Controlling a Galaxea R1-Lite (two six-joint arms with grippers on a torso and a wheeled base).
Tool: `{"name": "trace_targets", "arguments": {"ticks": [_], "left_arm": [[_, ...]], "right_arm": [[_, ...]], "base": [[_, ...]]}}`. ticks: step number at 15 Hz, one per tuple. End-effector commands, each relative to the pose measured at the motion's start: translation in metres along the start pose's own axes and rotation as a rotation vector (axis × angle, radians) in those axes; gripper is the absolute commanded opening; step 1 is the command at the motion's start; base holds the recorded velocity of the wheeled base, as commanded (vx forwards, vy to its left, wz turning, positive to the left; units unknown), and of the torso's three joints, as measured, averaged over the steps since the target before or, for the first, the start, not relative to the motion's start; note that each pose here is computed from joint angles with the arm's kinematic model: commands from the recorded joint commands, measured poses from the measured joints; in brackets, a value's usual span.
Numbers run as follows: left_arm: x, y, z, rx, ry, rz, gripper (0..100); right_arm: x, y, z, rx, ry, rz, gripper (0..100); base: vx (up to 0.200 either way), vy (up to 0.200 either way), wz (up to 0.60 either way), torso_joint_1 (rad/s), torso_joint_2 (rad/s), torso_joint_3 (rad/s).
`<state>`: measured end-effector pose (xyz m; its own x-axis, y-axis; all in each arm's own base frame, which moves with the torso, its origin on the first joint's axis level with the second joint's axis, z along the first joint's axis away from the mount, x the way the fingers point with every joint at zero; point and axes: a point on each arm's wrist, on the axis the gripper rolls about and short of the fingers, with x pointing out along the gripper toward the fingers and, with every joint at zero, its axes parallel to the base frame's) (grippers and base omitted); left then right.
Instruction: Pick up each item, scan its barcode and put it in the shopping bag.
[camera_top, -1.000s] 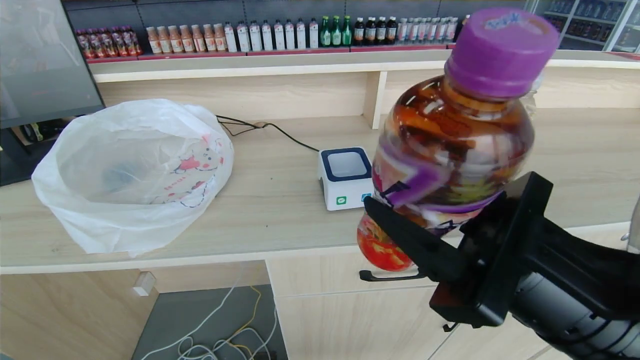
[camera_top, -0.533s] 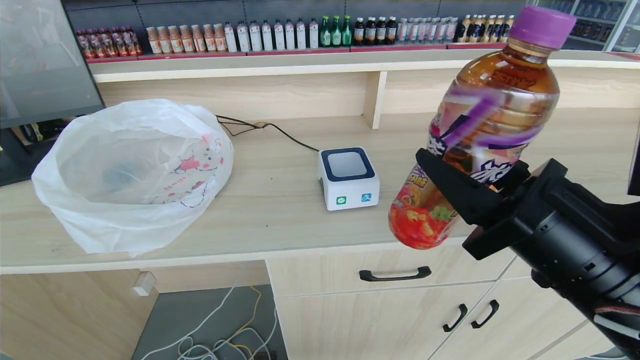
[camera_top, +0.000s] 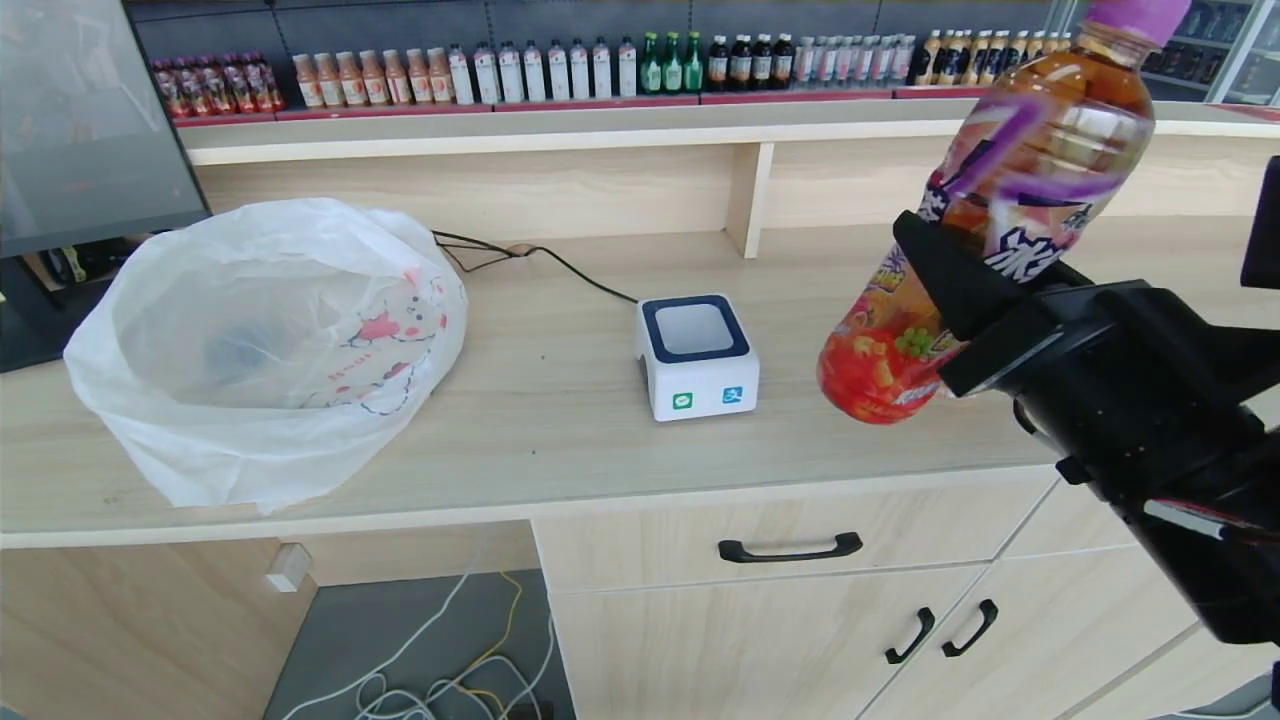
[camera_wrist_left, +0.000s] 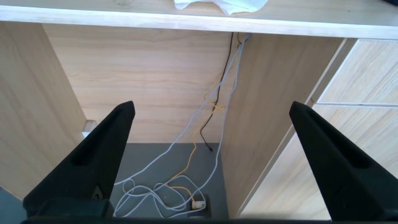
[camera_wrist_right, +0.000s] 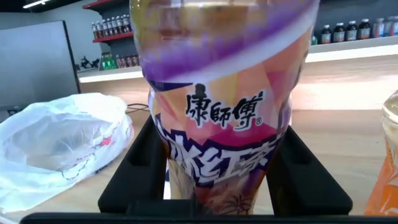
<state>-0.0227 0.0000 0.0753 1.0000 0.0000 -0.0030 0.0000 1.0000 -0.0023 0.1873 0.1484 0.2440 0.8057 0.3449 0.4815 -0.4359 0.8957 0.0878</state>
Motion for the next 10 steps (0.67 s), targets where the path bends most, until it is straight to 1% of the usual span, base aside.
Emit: {"name": "trace_targets", "arguments": {"ticks": [1,2,6,10], "left_arm": [[0.000,0.000,0.000,0.001,0.000,0.000,100],[0.000,0.000,0.000,0.001,0.000,0.000,100],[0.000,0.000,0.000,-0.002,0.000,0.002,100],[0.000,0.000,0.000,-0.005,0.000,0.002,100]], "right_arm": [[0.009,0.003,-0.009,-0.003,0.016,-0.016,0],[0.007,0.003,-0.012,-0.009,0.030,-0.017,0],[0.018,0.003,-0.008,-0.004,-0.007,-0.028,0],[0.013,-0.001,0.003,0.003,-0.034,-0.034,0]], "base": [[0.000,0.000,0.00,0.000,0.00,0.000],[0.000,0.000,0.00,0.000,0.00,0.000],[0.000,0.000,0.00,0.000,0.00,0.000],[0.000,0.200,0.00,0.001,0.00,0.005]]}}
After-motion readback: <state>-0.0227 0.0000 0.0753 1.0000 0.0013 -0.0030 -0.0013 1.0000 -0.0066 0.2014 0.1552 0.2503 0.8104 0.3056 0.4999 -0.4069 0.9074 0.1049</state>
